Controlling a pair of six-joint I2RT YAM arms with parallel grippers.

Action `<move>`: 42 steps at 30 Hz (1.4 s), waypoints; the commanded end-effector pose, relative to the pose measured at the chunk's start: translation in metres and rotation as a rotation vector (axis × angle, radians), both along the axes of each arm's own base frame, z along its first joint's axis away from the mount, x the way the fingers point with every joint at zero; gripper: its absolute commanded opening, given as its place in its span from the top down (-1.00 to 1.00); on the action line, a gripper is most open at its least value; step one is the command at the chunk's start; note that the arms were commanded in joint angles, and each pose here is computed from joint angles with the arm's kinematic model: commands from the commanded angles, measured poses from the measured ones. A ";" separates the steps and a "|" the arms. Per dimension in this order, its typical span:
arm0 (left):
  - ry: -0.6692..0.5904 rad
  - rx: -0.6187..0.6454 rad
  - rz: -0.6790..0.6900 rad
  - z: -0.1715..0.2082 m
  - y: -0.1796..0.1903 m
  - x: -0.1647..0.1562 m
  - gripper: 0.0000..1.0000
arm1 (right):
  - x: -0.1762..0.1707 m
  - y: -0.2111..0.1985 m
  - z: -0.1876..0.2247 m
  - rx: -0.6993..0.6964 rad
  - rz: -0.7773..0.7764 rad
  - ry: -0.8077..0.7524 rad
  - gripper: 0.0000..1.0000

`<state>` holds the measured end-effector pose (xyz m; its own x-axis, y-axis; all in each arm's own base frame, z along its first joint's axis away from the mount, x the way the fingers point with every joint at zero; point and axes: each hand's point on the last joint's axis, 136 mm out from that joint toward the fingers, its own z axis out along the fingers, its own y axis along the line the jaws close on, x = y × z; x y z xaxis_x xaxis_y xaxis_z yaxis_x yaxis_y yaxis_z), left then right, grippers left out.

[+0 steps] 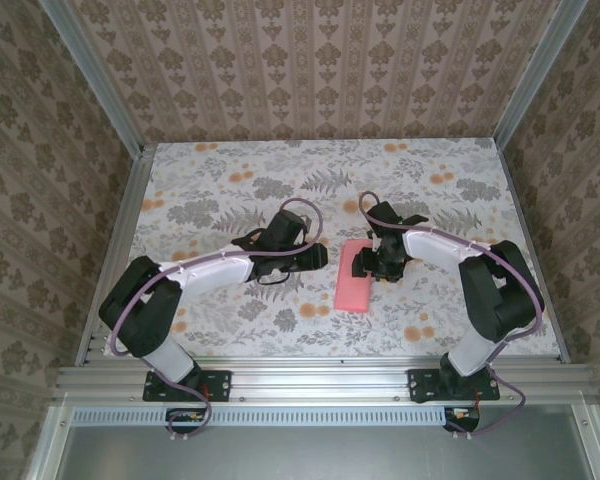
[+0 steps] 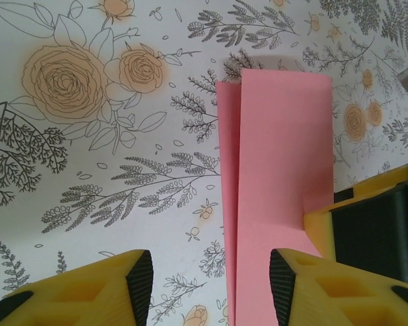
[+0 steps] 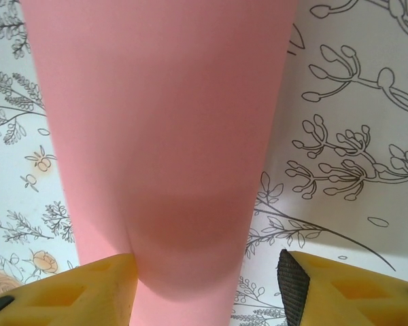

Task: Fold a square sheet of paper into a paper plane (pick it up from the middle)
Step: Hold the square sheet of paper at the center of the table.

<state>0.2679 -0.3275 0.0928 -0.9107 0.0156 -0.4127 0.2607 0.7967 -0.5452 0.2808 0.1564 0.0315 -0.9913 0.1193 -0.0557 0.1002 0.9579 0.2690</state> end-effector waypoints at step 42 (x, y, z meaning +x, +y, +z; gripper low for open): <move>0.006 -0.016 -0.070 0.003 -0.026 0.002 0.06 | 0.000 0.000 -0.015 0.002 0.061 0.074 -0.18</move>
